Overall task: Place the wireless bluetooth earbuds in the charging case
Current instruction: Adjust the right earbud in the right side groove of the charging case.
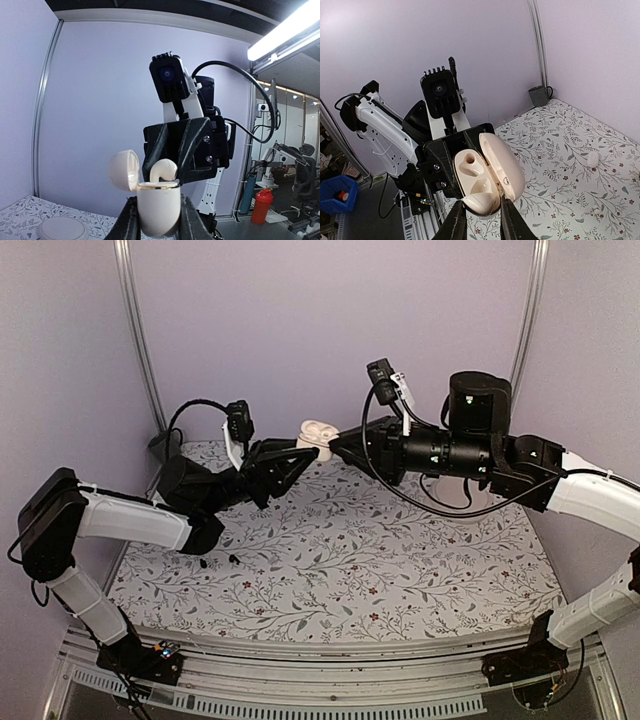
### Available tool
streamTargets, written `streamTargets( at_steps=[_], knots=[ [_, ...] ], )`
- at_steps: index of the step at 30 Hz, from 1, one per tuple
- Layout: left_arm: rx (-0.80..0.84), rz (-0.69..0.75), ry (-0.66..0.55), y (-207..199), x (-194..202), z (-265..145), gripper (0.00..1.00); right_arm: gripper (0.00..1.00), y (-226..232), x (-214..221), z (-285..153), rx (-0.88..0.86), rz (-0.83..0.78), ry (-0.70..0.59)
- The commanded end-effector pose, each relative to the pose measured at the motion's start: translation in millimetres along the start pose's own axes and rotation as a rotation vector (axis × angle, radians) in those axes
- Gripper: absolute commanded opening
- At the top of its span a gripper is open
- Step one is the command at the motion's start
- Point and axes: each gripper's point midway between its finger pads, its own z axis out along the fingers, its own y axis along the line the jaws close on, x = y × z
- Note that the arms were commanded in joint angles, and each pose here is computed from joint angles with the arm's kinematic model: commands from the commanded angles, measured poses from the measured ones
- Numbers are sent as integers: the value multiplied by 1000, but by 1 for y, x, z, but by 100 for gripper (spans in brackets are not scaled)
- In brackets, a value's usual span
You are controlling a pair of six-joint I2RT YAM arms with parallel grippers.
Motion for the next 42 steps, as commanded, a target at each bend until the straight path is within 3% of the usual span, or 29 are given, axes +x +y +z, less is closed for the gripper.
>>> streamTargets(
  at_steps=[1, 12, 16, 20, 26, 42],
  knots=[
    [18, 60, -31, -13, -13, 7, 0, 24, -7, -2, 2, 52, 16, -12],
    [-28, 116, -32, -11, -14, 6, 0, 21, -9, -4, -1, 78, 34, -22],
    [-44, 127, -38, -9, -16, 5, 0, 31, -7, -4, -3, 71, 30, -22],
    [-51, 133, -36, -8, -17, 6, 0, 33, -10, -3, -11, 92, 21, -28],
    [-53, 133, -20, -7, -15, 7, 0, 26, -5, -6, -17, 73, -18, -37],
    [-41, 125, -5, -8, -13, 10, 0, 20, 2, -7, -6, 55, -90, -25]
  ],
)
